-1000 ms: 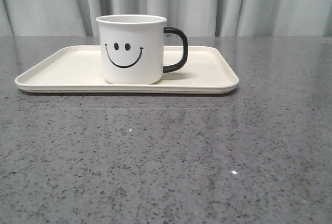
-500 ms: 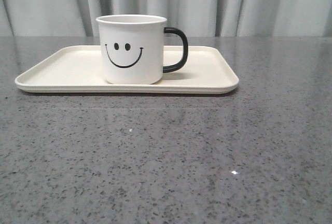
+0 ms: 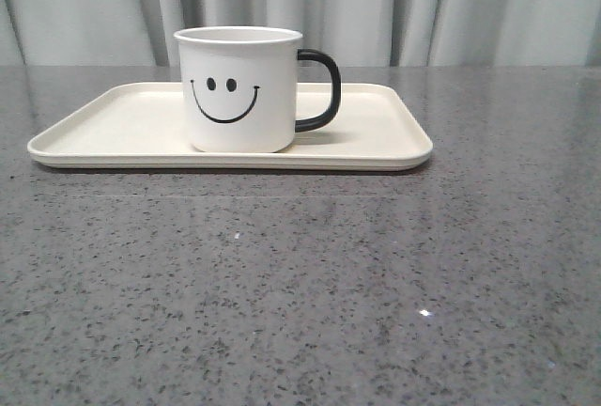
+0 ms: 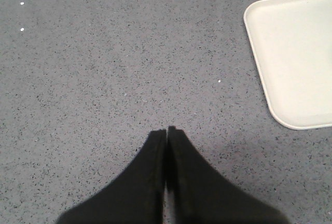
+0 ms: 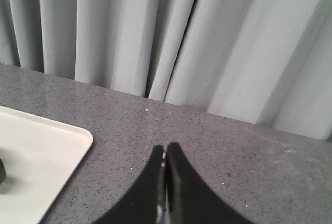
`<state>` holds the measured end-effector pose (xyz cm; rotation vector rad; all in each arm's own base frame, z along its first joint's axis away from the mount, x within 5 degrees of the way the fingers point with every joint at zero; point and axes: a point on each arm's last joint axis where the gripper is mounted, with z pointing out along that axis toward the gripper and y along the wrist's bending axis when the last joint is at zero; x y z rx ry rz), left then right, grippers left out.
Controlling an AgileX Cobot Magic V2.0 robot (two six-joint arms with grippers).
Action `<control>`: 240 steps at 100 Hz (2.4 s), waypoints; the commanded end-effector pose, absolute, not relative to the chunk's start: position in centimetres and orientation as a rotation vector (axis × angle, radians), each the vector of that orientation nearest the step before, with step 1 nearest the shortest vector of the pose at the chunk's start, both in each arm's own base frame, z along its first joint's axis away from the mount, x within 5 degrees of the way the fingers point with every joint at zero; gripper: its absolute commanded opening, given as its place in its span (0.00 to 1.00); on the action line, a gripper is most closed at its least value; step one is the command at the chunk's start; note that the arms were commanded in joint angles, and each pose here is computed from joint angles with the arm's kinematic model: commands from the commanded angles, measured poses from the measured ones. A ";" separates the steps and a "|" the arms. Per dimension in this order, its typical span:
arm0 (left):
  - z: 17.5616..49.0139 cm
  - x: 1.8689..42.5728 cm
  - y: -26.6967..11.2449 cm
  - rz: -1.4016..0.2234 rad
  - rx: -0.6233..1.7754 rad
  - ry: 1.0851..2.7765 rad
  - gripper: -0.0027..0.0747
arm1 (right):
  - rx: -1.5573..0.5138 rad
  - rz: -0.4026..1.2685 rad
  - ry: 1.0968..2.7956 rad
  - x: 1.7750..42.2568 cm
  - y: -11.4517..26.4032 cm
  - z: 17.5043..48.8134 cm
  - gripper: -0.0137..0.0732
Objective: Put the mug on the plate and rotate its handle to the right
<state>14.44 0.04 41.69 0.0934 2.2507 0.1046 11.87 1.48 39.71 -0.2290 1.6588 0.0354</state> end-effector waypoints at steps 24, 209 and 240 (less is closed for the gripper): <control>42.8 14.6 0.0 0.089 0.079 2.174 0.01 | -0.203 0.000 1.570 11.7 1.2 41.1 0.09; 21.5 5.3 -0.2 -0.074 -0.001 1.428 0.01 | -0.204 0.001 1.573 11.7 1.2 41.1 0.09; 21.4 5.3 -0.2 -0.069 0.004 1.430 0.01 | -0.205 0.002 1.575 11.7 1.2 41.1 0.09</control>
